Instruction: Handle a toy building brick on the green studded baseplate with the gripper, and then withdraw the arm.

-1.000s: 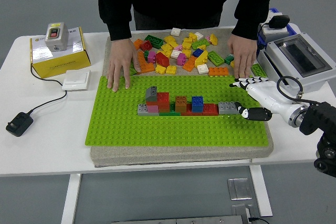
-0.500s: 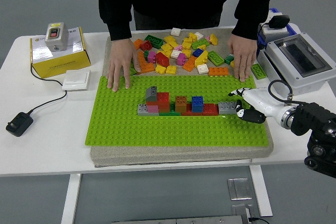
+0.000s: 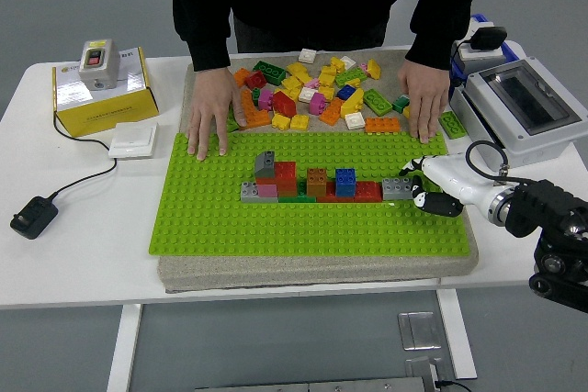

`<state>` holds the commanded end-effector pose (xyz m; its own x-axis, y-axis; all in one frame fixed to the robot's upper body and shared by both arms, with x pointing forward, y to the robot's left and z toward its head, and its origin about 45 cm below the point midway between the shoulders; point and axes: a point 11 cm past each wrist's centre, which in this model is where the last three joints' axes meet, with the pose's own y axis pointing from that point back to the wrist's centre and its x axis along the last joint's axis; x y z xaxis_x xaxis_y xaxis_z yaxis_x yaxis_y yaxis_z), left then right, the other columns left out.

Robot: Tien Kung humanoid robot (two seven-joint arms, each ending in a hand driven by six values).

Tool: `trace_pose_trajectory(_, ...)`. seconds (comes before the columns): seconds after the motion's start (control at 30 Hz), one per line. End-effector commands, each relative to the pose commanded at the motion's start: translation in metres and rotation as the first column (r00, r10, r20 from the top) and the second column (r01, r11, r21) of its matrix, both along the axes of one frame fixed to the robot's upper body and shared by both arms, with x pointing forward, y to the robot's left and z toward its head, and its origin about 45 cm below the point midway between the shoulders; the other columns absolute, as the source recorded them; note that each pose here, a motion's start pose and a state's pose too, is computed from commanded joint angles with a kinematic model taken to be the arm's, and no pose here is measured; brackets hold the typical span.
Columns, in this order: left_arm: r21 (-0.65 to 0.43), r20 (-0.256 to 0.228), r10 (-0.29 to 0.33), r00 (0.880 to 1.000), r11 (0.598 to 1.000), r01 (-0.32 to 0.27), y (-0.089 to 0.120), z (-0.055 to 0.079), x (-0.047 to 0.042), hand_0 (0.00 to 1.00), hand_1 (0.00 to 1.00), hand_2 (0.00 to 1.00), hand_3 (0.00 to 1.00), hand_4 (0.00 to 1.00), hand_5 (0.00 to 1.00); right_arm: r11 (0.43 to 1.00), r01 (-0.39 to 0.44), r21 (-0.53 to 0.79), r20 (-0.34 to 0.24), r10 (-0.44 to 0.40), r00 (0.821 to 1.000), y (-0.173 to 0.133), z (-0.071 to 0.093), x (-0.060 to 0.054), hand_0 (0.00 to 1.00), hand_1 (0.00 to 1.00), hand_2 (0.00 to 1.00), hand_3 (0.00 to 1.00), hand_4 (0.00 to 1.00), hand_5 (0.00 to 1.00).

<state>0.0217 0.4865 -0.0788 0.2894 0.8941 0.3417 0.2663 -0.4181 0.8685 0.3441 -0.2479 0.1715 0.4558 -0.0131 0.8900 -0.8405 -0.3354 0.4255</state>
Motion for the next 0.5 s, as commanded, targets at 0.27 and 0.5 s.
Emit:
trace_pose_trajectory(0.27, -0.002, 0.006, 0.001, 1.000, 1.000, -0.001, -0.0010, -0.0004, 0.0018, 0.718, 0.662, 0.597, 0.638, 0.257, 0.668, 1.000, -0.002, -0.026, -0.008, 0.002, 1.000, -0.0021, -0.0032, -0.0001, 0.063, 0.204, 0.807, 0.755, 0.002, 0.590)
trace_pose_trajectory(0.5, -0.002, 0.008, 0.001, 1.000, 1.000, -0.001, -0.0002, 0.0000, 0.0024, 0.718, 0.662, 0.597, 0.638, 0.257, 0.669, 0.999, -0.003, -0.033, -0.011, 0.002, 1.000, -0.0034, -0.0046, -0.0002, 0.057, 0.202, 0.803, 0.744, 0.002, 0.592)
